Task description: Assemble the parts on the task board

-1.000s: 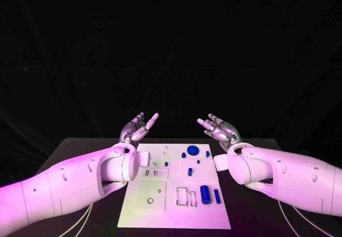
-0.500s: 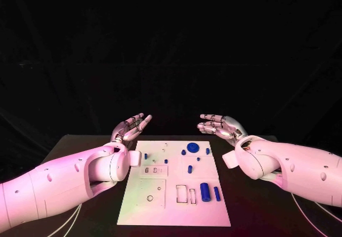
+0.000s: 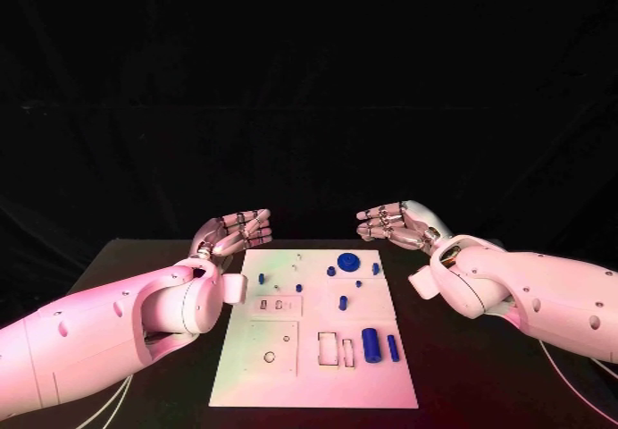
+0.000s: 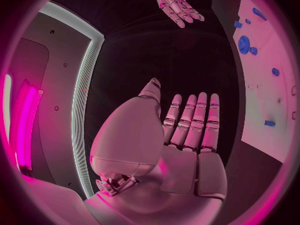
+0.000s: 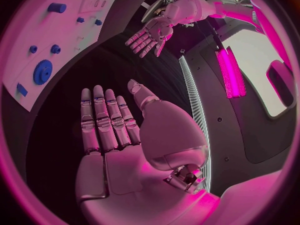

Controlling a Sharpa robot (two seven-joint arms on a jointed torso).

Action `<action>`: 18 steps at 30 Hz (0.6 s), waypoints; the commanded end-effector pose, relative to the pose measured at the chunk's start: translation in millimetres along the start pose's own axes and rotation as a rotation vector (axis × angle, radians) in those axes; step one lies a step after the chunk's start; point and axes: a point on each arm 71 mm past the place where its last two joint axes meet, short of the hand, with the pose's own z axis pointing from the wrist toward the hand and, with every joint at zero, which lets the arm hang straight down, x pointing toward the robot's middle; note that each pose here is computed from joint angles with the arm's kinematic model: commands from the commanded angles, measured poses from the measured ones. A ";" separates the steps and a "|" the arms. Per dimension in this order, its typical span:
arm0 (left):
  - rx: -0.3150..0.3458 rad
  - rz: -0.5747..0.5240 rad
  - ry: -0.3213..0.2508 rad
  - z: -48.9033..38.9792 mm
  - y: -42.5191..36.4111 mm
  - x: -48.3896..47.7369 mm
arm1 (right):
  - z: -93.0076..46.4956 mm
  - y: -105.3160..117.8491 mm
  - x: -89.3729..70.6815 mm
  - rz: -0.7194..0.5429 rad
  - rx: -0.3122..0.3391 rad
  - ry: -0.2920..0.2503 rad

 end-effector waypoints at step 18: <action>0.067 0.068 0.228 -20.7 -40.9 23.0 | 29.6 35.2 19.6 -0.874 -0.057 0.190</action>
